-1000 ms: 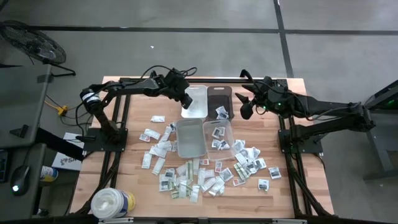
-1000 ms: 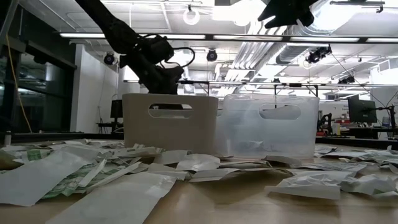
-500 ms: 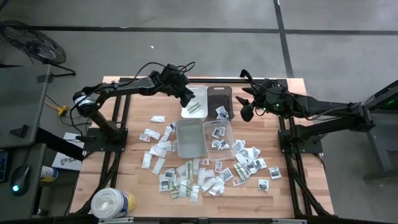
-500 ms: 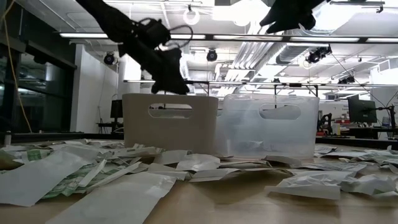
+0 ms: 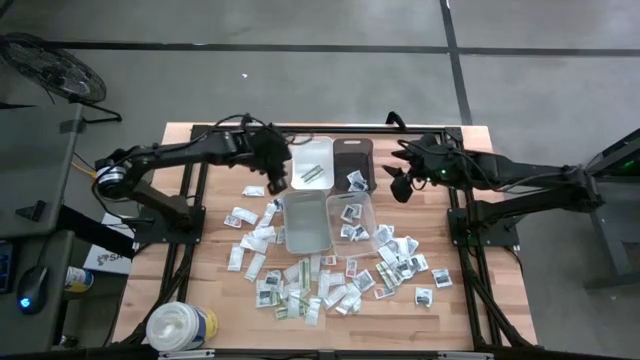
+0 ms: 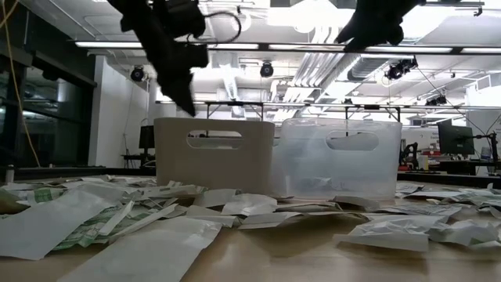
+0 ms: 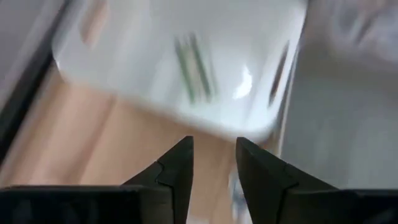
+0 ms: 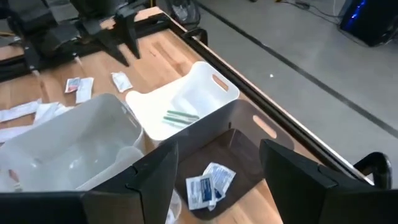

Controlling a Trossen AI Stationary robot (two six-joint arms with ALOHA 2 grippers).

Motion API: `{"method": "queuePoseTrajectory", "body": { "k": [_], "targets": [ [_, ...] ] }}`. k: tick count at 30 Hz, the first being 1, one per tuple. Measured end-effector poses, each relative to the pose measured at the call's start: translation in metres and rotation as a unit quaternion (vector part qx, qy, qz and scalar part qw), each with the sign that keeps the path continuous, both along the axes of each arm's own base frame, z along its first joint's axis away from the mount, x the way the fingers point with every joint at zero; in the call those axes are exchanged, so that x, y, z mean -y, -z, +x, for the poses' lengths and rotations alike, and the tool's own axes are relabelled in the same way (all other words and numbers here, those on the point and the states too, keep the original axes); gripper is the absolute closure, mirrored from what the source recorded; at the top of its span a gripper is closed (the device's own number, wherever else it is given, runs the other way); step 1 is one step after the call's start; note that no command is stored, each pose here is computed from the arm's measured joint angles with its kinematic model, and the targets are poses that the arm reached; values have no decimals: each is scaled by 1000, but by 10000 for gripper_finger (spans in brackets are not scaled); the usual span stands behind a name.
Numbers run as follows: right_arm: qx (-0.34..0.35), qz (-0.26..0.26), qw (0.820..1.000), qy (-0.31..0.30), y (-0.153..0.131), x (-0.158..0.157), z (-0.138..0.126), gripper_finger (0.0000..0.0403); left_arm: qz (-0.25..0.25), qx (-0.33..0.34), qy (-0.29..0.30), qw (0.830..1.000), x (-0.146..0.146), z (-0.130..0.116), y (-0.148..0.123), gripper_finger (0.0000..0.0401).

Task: Pick & Place First Aid Supplies
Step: Put the green bandage pack into the white bin

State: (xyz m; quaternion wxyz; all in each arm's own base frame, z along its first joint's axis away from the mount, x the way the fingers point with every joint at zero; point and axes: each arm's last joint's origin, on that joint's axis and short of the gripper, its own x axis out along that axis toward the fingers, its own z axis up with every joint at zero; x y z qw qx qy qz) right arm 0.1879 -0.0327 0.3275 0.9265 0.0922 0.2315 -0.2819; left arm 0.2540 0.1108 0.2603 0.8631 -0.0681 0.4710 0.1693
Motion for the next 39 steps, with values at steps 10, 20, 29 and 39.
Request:
{"method": "queuePoseTrajectory", "body": {
  "k": [10, 20, 29, 39],
  "targets": [
    [14, 32, 998, -43, -5, -8, -45, 181, -23, -92, 34, 995, 8, -18, 25, 281],
    [62, 113, 989, -72, 33, -14, -61, 181, -45, -145, 89, 984, 15, -33, 57, 281],
    [112, 146, 978, -102, 62, -16, -55, 181, -2, -187, 128, 974, 9, -41, 65, 281],
    [129, 151, 974, -105, 65, -16, -52, 181, 11, -247, 207, 946, 15, -57, 86, 281]
  ]
}}
